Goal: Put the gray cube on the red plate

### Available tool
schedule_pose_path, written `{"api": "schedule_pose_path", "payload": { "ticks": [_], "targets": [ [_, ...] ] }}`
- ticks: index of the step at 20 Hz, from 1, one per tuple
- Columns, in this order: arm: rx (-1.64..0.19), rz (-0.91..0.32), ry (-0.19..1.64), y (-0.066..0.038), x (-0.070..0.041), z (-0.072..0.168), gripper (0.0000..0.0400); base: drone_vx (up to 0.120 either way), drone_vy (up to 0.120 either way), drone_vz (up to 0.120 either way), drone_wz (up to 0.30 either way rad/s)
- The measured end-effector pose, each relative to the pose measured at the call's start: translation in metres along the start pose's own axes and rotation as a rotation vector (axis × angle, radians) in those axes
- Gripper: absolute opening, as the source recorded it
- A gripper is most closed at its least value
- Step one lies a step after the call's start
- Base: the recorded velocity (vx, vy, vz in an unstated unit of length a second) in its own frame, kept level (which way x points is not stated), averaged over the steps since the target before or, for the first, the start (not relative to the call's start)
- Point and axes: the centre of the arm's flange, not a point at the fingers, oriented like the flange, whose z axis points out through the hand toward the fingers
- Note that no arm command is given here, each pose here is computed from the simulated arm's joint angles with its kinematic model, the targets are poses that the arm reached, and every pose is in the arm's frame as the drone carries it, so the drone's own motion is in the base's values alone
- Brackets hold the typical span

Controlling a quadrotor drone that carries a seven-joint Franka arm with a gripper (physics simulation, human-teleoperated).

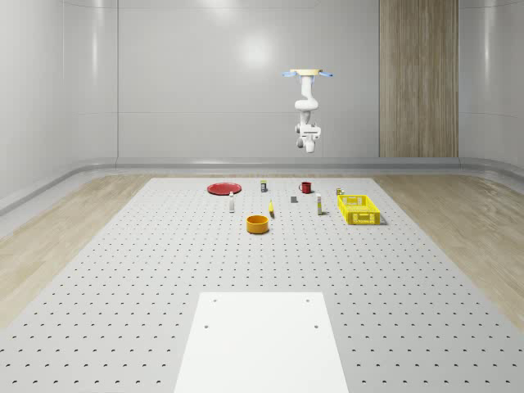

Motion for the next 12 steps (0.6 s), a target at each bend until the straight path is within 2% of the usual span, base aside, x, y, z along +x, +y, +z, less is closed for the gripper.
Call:
{"api": "schedule_pose_path", "payload": {
  "ticks": [7,12],
  "targets": [
    [0.004,0.000,0.004,0.002,-0.002,-0.050,0.0400,0.120,-0.120,0.000,0.000],
    [0.007,0.000,0.007,0.001,-0.001,-0.075,0.0400,0.120,-0.120,0.000,0.000]
  ]
}}
